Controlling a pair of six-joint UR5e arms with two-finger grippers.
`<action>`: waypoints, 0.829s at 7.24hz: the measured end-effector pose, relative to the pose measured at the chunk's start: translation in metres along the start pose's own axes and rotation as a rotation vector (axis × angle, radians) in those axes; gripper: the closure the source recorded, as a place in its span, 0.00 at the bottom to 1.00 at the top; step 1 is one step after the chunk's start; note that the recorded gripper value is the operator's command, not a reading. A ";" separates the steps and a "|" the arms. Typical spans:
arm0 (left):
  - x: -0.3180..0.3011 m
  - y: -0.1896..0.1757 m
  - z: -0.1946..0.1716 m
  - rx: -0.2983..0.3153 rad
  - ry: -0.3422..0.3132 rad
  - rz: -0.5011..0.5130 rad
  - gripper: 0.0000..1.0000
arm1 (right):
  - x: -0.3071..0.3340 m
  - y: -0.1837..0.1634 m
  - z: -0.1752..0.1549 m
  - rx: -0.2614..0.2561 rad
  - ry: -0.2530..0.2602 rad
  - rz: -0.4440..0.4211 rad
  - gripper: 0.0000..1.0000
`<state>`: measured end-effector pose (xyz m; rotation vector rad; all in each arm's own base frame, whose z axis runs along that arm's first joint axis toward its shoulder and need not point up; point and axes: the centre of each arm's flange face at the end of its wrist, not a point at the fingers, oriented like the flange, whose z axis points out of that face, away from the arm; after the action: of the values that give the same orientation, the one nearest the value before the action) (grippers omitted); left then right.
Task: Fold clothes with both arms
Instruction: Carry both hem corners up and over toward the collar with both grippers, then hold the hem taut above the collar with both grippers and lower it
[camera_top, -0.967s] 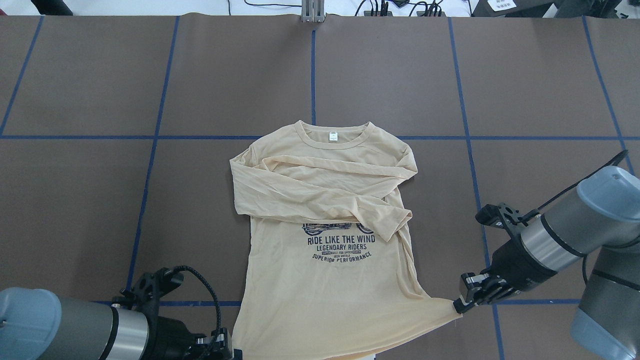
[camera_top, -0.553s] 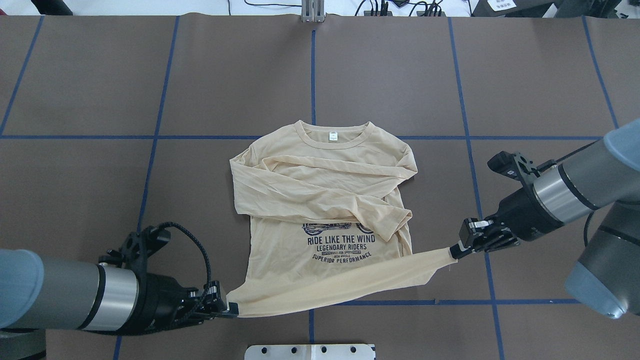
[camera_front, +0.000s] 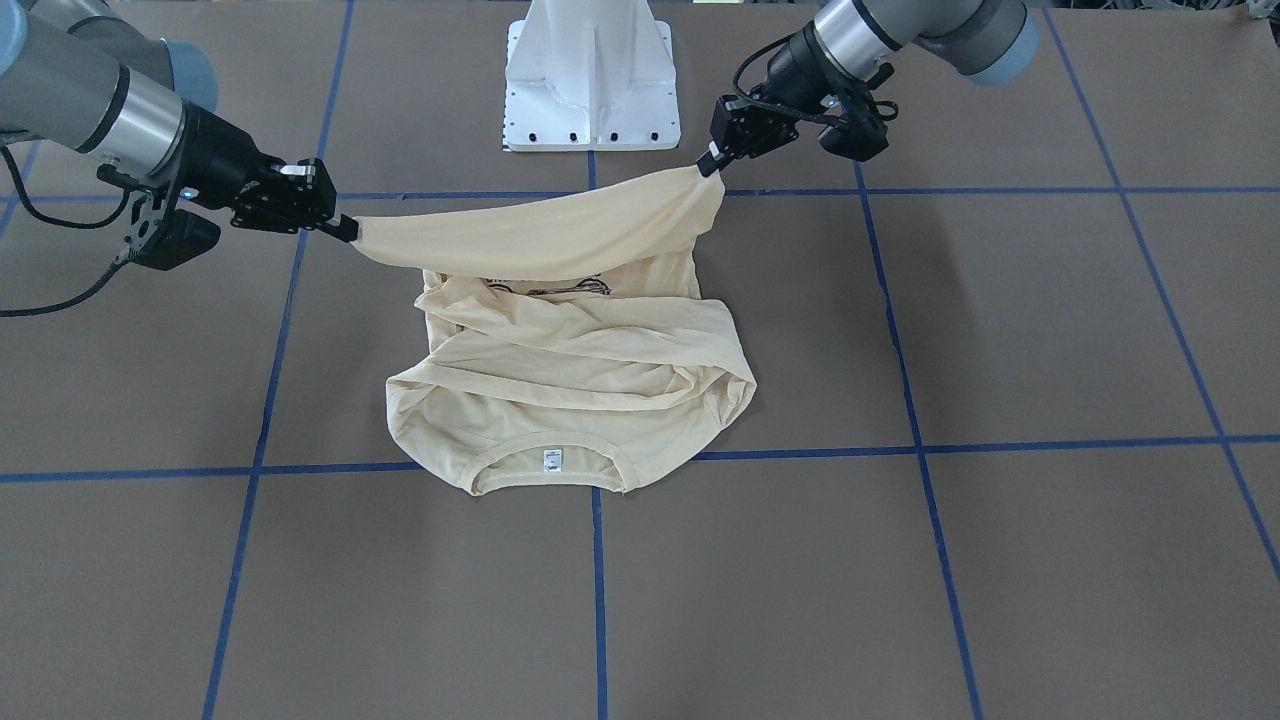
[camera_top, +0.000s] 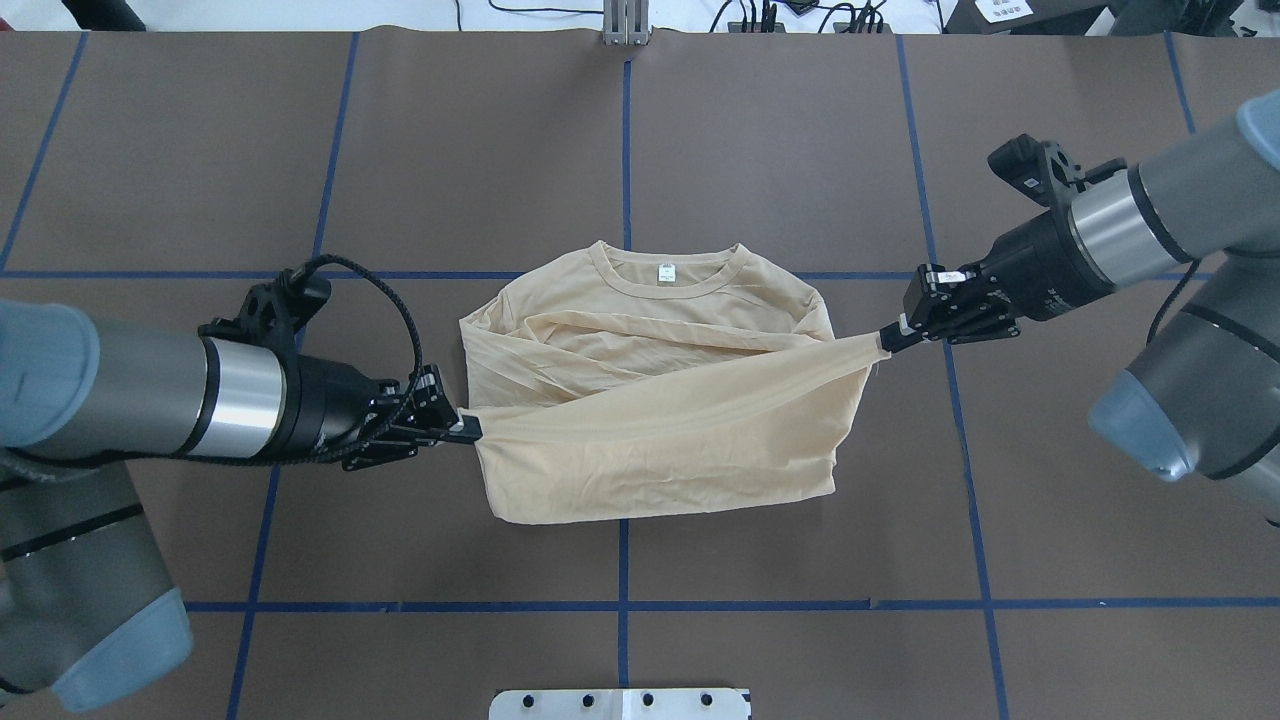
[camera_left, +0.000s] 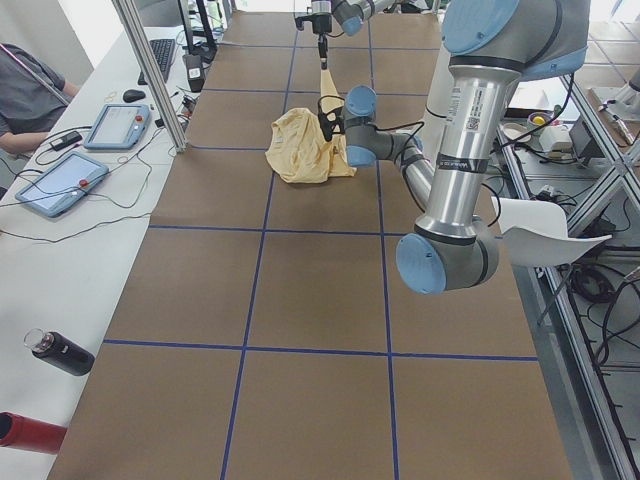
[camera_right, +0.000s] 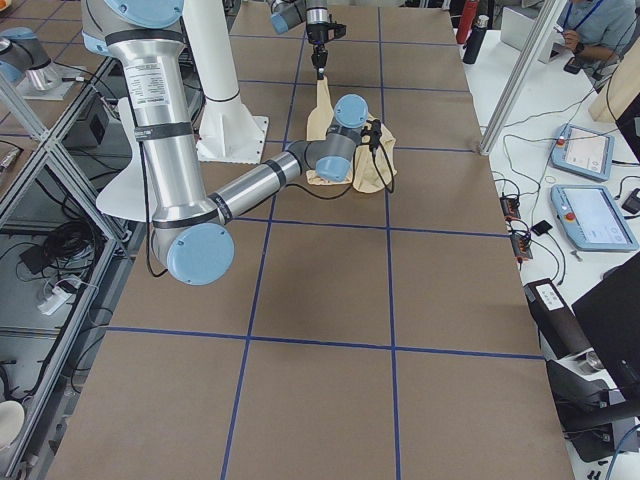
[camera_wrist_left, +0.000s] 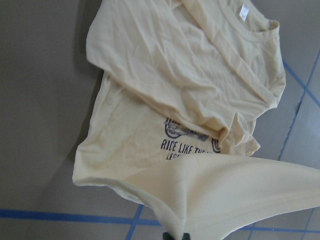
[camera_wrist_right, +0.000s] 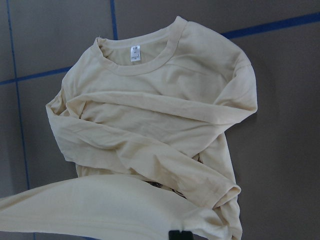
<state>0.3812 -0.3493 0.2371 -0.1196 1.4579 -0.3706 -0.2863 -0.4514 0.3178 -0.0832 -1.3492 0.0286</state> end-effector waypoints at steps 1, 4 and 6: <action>0.012 -0.027 -0.003 0.032 0.004 0.007 1.00 | -0.002 -0.018 0.001 0.019 0.003 0.005 1.00; 0.021 -0.082 0.001 0.085 -0.028 0.037 1.00 | -0.006 -0.064 0.002 0.060 0.014 0.025 1.00; 0.025 -0.093 0.004 0.096 -0.033 0.054 1.00 | -0.006 -0.082 -0.011 0.088 0.012 0.035 1.00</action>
<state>0.3704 -0.4448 0.2424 -0.0087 1.4057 -0.3926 -0.2794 -0.5337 0.3156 -0.0329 -1.3330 0.1166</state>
